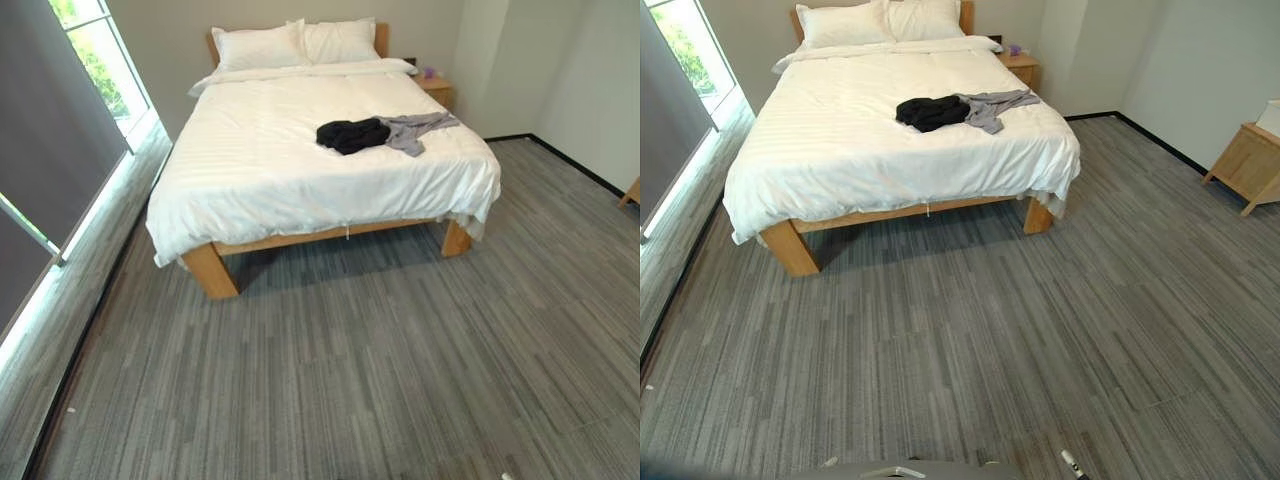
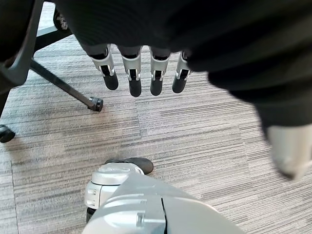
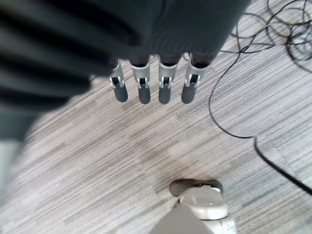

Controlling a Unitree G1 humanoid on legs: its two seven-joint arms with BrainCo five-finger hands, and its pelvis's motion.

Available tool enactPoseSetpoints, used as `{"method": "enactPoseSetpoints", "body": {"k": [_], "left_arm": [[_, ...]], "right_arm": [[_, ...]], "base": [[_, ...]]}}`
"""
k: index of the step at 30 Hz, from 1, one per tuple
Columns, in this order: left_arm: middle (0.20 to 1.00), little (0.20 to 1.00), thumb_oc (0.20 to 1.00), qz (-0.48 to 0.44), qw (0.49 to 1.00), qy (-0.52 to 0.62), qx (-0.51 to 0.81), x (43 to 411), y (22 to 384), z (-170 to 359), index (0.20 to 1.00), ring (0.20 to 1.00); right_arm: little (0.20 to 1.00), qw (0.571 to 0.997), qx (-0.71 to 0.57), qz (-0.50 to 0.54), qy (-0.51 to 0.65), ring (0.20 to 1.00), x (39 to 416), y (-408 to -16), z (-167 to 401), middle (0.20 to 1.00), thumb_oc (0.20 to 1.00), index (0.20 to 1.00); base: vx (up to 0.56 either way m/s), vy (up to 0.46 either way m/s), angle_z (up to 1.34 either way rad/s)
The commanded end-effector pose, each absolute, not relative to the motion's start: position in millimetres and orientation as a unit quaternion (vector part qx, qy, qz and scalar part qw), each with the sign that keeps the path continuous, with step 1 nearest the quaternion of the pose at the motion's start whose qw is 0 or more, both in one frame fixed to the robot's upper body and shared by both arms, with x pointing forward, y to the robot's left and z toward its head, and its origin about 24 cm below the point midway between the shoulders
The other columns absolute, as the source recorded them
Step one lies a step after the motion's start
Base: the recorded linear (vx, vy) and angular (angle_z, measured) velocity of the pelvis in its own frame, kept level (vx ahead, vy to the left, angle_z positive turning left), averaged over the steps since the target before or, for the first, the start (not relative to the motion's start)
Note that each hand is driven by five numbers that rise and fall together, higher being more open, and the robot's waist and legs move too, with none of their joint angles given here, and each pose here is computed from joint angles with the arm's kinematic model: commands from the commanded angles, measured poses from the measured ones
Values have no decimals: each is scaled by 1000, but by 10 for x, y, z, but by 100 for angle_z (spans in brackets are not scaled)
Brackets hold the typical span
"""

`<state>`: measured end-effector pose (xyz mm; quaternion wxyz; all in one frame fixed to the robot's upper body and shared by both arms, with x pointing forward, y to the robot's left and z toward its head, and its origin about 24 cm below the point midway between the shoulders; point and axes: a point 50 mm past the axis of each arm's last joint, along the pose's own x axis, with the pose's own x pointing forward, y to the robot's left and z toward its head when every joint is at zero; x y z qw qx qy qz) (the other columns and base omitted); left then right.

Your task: Pick up bed clothes into laundry basket.

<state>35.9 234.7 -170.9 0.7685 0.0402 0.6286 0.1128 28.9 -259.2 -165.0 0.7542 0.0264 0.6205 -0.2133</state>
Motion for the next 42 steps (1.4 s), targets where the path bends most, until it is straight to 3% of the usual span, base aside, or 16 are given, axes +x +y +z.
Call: {"method": "enactPoseSetpoints", "body": {"k": [1, 10, 16, 17, 18, 21, 24, 30, 35, 42], "left_arm": [[1000, 1000, 1000, 131, 785, 604, 32, 621, 2385, -1674, 1000, 1000], [1000, 1000, 1000, 161, 805, 570, -11, 786, 2389, -1641, 1000, 1000], [1000, 1000, 1000, 128, 852, 507, 21, 1167, 2429, -1509, 1000, 1000], [1000, 1000, 1000, 116, 892, 437, 30, 1504, 2452, -1326, 1000, 1000], [1000, 1000, 1000, 116, 891, 437, 30, 1499, 2453, -1327, 1000, 1000], [1000, 1000, 1000, 101, 947, 305, 10, 1883, 2509, -881, 1000, 1000], [1000, 1000, 1000, 95, 976, 197, 15, 2011, 2607, -420, 1000, 1000], [1000, 1000, 1000, 107, 983, 148, -3, 2007, 2608, -251, 1000, 1000], [1000, 1000, 1000, 117, 976, 184, -7, 1965, 2557, -418, 1000, 1000], [1000, 1000, 1000, 151, 973, 174, -12, 1960, 2642, -369, 1000, 1000]], "right_arm": [[1000, 756, 33, -232, 611, 1000, 389, -2657, -1627, 1000, 1000, 1000], [1000, 752, 29, -240, 614, 1000, 371, -2706, -1614, 1000, 1000, 1000], [1000, 798, 34, -239, 553, 1000, 757, -2819, -1510, 1000, 1000, 1000], [1000, 844, 34, -240, 478, 1000, 1124, -2918, -1341, 1000, 1000, 1000], [1000, 844, 34, -240, 479, 1000, 1119, -2917, -1342, 1000, 1000, 1000], [1000, 909, -7, -204, 364, 1000, 1560, -3021, -948, 1000, 1000, 1000], [1000, 954, -29, -168, 247, 1000, 1784, -2987, -502, 1000, 1000, 1000], [1000, 968, -14, -172, 184, 1000, 1771, -2927, -322, 1000, 1000, 1000], [1000, 958, 7, -183, 220, 1000, 1667, -2853, -522, 1000, 1000, 1000], [1000, 967, 45, -162, 191, 1000, 1810, -2684, -448, 1000, 1000, 1000]], "base": [[32, 6, 4], [22, 4, 5], [1, 0, 1], [0, 0, 0], [0, 0, 0], [-9, 9, -9], [10, 12, -12], [10, 6, -3], [6, 14, -4], [2, 25, -8]]}}
